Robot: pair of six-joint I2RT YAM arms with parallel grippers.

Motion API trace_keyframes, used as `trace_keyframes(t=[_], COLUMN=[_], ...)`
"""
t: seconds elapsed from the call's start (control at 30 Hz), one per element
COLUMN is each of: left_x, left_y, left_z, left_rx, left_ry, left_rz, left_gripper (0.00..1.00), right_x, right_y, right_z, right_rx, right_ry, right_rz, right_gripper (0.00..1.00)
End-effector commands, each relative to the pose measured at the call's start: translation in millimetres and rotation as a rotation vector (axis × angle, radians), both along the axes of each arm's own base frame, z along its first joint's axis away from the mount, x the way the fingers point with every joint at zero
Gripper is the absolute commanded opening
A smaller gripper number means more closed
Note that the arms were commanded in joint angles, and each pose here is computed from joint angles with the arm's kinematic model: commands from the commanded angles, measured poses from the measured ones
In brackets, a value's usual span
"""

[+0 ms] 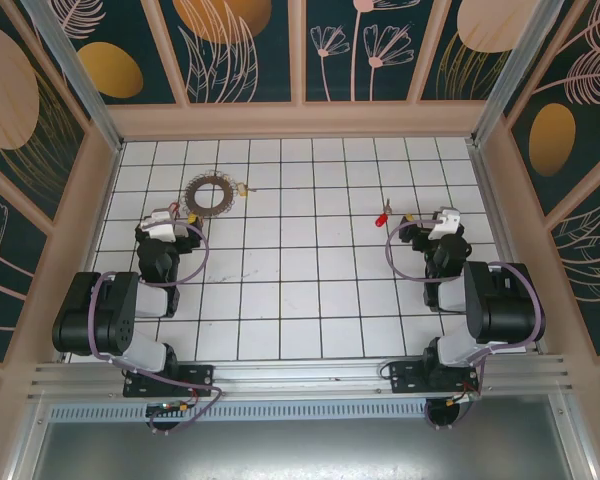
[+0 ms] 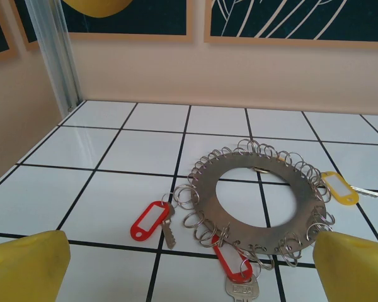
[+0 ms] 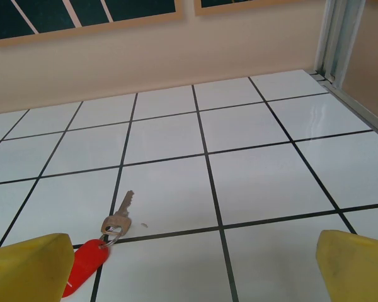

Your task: Put the keys on the keyring

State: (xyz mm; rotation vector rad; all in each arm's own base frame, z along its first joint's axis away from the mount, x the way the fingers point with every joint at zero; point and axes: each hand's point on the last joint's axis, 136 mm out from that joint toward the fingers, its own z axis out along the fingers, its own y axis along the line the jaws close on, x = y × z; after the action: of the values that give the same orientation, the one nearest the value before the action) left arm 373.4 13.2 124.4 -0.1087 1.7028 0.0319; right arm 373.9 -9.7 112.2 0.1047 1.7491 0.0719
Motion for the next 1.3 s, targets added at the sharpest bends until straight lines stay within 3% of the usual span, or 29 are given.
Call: trace_keyframes(t=[0.0,0.7,0.83,1.0,1.1,1.17,1.27], left_x=[3.8,2.6,-7.3,-23.2,-36.6,-44.5,-37.1], left_y=[3.3,10.9,40.1,41.5,34.1,31.8,-11.2], left_z=[10.7,12.0,30.5,66.9,102.8,123.7,145.2], left_rx=[-0.012,-0.022,-0.084,-0.254,-0.317,-0.358,-0.285], left_ry=[-0.038,-0.043,-0.035,0.046,-0.007,-0.044,-0.055], left_rz=[0.016,0.063,0.247,0.294,0.251,0.237,-0.037], left_gripper=[0.99,0.99,0.99,0.99,0.99,0.99,0.99], right_x=[4.4,3.9,-5.0,-26.5,-44.6,-53.3,-58.0], right_y=[1.2,1.7,-7.8,-29.0,-33.6,-24.1,-0.2], right_z=[7.6,9.1,21.1,66.5,107.1,125.0,127.7], right_rx=[0.005,0.01,0.036,0.146,0.267,0.32,0.309], right_ry=[-0.026,-0.033,-0.066,-0.074,-0.087,-0.075,0.033], right_rz=[0.009,0.015,-0.024,-0.192,-0.239,-0.193,-0.062], right_gripper=[0.99,0.99,0.99,0.99,0.99,0.99,0.99])
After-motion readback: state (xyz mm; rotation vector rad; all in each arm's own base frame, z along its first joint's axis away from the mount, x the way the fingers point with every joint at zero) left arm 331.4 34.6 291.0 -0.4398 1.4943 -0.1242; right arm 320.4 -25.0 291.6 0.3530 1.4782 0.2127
